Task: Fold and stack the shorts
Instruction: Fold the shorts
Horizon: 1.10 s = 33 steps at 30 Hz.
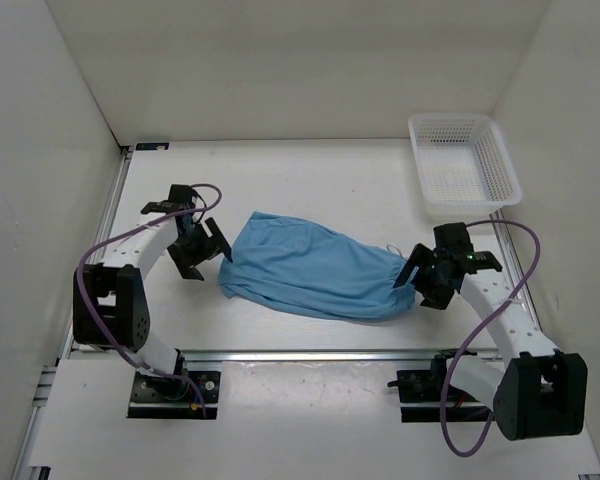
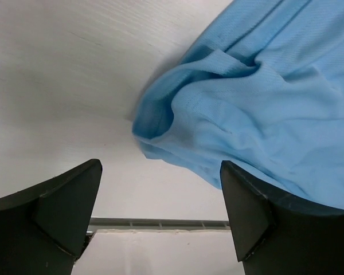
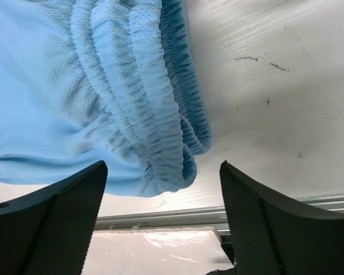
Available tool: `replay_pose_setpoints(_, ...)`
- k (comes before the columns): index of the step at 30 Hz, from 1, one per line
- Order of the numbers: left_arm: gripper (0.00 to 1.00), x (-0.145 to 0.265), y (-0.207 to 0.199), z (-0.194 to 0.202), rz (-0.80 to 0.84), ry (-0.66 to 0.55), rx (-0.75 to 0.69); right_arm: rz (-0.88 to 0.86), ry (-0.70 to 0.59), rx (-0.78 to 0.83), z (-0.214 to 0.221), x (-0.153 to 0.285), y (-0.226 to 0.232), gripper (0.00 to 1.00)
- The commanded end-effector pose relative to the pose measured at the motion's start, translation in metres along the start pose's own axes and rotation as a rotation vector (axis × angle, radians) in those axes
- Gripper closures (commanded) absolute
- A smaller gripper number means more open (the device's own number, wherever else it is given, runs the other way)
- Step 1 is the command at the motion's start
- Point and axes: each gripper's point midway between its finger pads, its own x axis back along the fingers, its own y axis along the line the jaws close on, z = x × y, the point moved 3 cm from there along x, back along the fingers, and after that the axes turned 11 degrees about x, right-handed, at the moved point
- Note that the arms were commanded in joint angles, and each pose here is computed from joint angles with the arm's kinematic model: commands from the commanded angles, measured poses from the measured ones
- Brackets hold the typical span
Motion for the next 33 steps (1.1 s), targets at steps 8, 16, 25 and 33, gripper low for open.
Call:
replay_pose_setpoints(8,0.03,-0.021,-0.008,0.013,-0.008,0.033,-0.065,0.030,0.067,-0.082,0.006,-0.035,-0.003,0.11)
replay_pose_setpoints(16,0.30,-0.064,0.000,0.028,-0.091,0.125,-0.051,-0.013,0.085,-0.103,-0.005,-0.068,0.006,0.23)
replay_pose_setpoints(25,0.90,-0.036,-0.023,-0.019,-0.030,0.023,-0.010,-0.051,0.018,-0.043,-0.065,-0.059,0.037,1.00)
replay_pose_setpoints(33,0.90,0.013,-0.025,-0.047,0.001,-0.083,-0.013,-0.040,-0.086,0.061,-0.127,-0.031,0.060,1.00)
